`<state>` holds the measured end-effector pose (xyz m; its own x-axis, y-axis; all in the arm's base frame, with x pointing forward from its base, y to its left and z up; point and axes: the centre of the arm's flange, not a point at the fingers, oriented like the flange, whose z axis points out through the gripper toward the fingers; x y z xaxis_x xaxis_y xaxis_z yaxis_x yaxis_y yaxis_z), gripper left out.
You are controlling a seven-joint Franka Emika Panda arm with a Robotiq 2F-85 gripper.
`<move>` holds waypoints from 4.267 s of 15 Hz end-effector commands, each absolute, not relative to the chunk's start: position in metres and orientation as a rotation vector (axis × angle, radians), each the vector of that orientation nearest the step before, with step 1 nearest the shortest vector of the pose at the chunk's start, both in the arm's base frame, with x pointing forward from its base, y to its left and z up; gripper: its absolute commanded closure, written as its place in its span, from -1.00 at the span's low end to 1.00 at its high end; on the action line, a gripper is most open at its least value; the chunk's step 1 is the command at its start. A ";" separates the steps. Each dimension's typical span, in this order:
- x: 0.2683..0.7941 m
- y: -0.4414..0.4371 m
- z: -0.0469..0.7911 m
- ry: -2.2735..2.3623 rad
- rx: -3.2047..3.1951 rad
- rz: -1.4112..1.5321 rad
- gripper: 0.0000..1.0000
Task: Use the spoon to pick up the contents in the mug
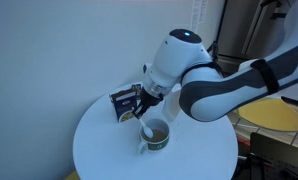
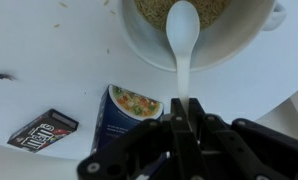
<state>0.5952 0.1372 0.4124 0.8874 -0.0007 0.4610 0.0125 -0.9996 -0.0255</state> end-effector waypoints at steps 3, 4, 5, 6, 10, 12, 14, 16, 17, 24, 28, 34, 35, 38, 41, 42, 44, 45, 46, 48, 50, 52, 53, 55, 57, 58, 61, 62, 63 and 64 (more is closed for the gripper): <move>0.578 0.140 0.406 -0.044 -3.020 -0.761 0.94; 0.575 0.140 0.404 -0.047 -3.021 -0.752 0.94; 0.574 0.140 0.403 -0.051 -3.022 -0.745 0.94; 0.572 0.140 0.401 -0.055 -3.025 -0.734 0.94; 0.568 0.139 0.394 -0.058 -3.043 -0.671 0.94; 0.567 0.137 0.392 -0.047 -3.050 -0.621 0.94; 0.569 0.133 0.390 -0.008 -3.046 -0.526 0.94; 0.569 0.130 0.389 0.022 -3.026 -0.455 0.94; 0.569 0.128 0.390 0.040 -3.021 -0.420 0.94; 0.568 0.108 0.392 0.176 -3.012 -0.223 0.94; 0.570 0.094 0.395 0.263 -2.988 -0.139 0.94; 0.572 0.073 0.399 0.365 -2.944 -0.078 0.94; 0.573 0.069 0.399 0.380 -2.933 -0.070 0.94; 0.576 0.057 0.402 0.428 -2.898 -0.044 0.94; 0.578 0.048 0.406 0.467 -2.872 -0.032 0.94; 0.579 0.045 0.409 0.479 -2.867 -0.031 0.94; 0.581 0.040 0.414 0.495 -2.862 -0.030 0.94; 0.582 0.038 0.418 0.501 -2.861 -0.035 0.94; 0.584 0.035 0.421 0.505 -2.859 -0.040 0.94; 0.587 0.031 0.427 0.514 -2.857 -0.049 0.94; 0.589 0.027 0.432 0.520 -2.852 -0.049 0.94; 0.591 0.025 0.436 0.525 -2.849 -0.051 0.94; 0.592 0.024 0.437 0.525 -2.843 -0.050 0.94; 0.593 0.021 0.438 0.535 -2.836 -0.043 0.94; 0.593 0.019 0.440 0.547 -2.823 -0.024 0.94; 0.593 0.019 0.441 0.558 -2.814 -0.010 0.94; 0.594 0.015 0.442 0.591 -2.787 0.037 0.94; 0.594 0.014 0.443 0.604 -2.778 0.056 0.94; 0.595 0.011 0.443 0.619 -2.769 0.076 0.94; 0.595 0.009 0.445 0.634 -2.759 0.094 0.94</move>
<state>0.5884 0.0151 0.4352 0.9196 -0.3857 -0.0747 -0.3912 -0.8813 -0.2651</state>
